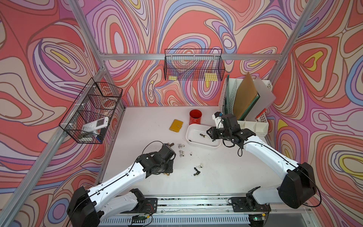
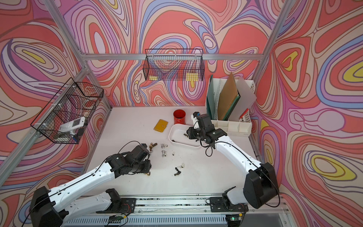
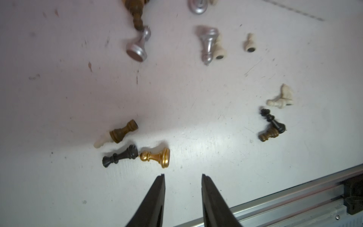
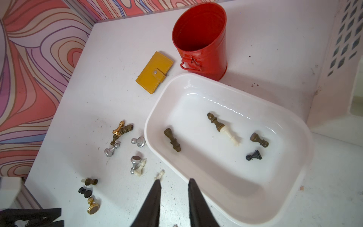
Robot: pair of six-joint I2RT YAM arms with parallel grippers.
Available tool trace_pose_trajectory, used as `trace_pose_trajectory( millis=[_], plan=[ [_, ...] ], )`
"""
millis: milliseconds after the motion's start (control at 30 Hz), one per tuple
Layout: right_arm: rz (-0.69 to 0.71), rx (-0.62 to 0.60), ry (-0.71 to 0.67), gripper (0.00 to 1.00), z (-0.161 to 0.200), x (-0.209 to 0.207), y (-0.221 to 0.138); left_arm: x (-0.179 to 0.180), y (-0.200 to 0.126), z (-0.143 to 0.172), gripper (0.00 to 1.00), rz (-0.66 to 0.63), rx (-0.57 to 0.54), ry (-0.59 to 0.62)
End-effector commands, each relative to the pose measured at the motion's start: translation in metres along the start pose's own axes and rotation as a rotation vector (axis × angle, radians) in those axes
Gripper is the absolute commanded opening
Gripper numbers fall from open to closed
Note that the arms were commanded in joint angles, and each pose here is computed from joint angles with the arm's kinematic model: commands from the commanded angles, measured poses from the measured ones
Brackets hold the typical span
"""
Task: Put the chess pieces into the storage box
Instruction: Pick up the chess piece at the center of the board.
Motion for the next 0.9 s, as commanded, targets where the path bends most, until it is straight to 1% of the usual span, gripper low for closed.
trace_pose_trajectory(
  millis=[0, 167, 267, 433, 533, 700, 867],
  plan=[
    [-0.033, -0.039, 0.011, 0.27, -0.002, 0.002, 0.001, 0.006, 0.014, 0.006, 0.38, 0.009, -0.016, -0.209],
    [-0.025, -0.033, 0.000, 0.27, 0.000, 0.002, 0.001, 0.009, 0.029, 0.007, 0.46, 0.023, -0.056, -0.302],
    [-0.017, -0.028, 0.004, 0.27, 0.005, 0.001, 0.002, 0.009, 0.039, 0.006, 0.48, 0.014, -0.061, -0.329],
    [-0.016, -0.033, 0.017, 0.27, 0.013, 0.000, 0.000, 0.009, 0.051, 0.006, 0.48, -0.045, -0.050, -0.326],
    [-0.013, -0.023, 0.014, 0.27, 0.016, 0.000, 0.001, 0.013, 0.052, 0.006, 0.48, -0.083, -0.065, -0.333],
    [-0.020, -0.017, 0.014, 0.27, 0.016, -0.001, 0.005, 0.017, 0.049, 0.007, 0.48, -0.085, -0.085, -0.359],
    [-0.035, -0.012, 0.015, 0.27, 0.014, 0.000, 0.011, 0.024, 0.050, 0.011, 0.48, -0.120, -0.074, -0.368]
  ],
)
Point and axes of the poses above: each gripper's point midway between its finger pads, its own y axis out along the fingers, its own x axis along the line the jaws close on, z = x × y, the point moved 9 cm from there along -y, back along the fingers, and after that the axes turned 15 degrees about -y, right-handed, at the moved point
